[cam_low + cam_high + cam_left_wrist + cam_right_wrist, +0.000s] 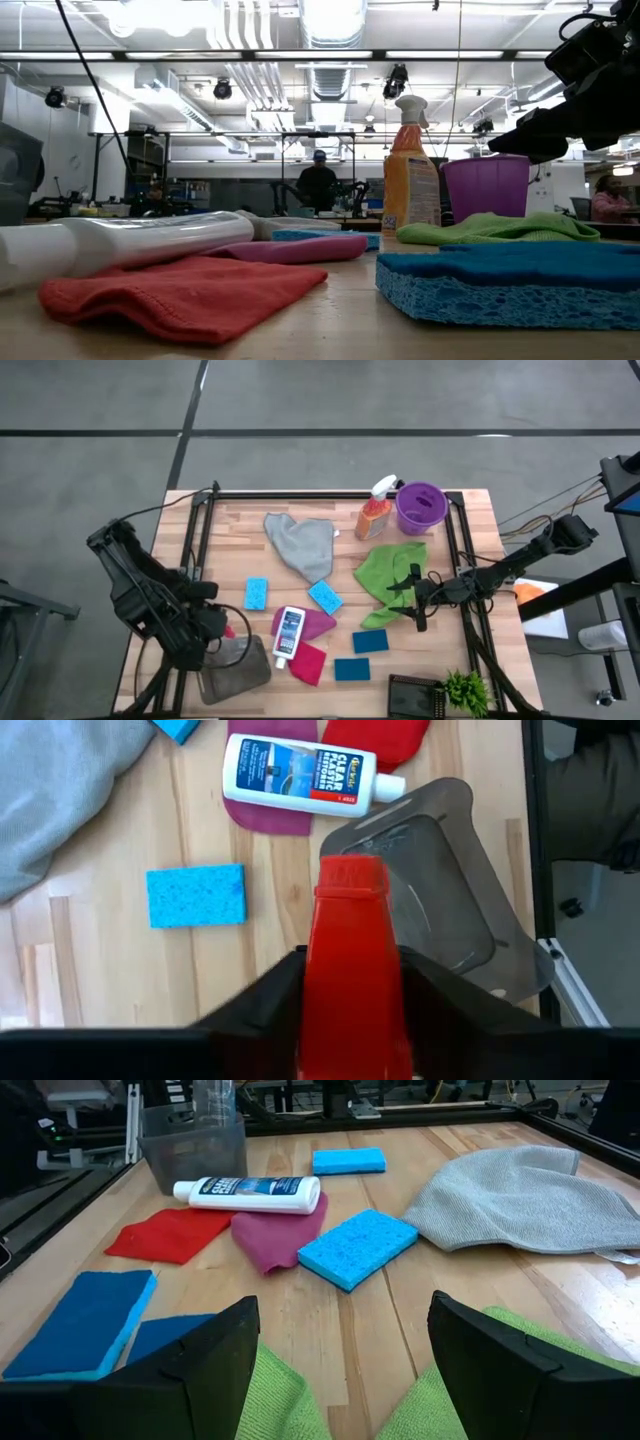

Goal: Pick & Place Kitchen Items
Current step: Put the transparent spray bottle into the gray bin

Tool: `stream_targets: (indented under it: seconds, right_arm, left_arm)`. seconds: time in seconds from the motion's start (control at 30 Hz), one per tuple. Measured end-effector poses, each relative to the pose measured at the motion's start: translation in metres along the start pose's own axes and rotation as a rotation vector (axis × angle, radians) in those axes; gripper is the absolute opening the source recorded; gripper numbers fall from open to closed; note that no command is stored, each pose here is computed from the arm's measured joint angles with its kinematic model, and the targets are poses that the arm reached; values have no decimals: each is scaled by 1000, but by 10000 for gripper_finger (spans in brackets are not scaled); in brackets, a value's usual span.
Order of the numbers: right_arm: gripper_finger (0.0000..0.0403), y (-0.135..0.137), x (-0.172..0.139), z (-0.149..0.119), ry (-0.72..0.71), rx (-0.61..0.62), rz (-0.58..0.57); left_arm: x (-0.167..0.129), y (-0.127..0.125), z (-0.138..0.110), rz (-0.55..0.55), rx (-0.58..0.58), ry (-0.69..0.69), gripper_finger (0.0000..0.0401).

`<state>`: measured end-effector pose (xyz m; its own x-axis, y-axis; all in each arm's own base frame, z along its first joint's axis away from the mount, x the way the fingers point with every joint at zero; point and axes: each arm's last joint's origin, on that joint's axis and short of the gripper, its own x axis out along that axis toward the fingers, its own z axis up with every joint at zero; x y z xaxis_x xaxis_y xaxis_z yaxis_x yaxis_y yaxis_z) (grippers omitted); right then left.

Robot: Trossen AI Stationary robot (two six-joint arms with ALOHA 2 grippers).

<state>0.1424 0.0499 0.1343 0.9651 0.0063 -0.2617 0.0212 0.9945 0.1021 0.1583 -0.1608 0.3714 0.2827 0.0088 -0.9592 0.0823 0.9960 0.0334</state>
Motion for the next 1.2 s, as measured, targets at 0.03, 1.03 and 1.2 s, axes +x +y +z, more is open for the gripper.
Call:
stream_targets:
  seconds: [0.03, 1.03, 1.2]
  right_arm:
    - [283, 0, 0, 0, 0, 0, 0]
    - [283, 0, 0, 0, 0, 0, 0]
    - [283, 0, 0, 0, 1, 0, 0]
  left_arm:
    - [0, -1, 0, -2, 0, 3, 191]
    - [-12, -3, 4, -112, -37, -16, 311]
    - [-14, -2, 5, -99, -39, -27, 312]
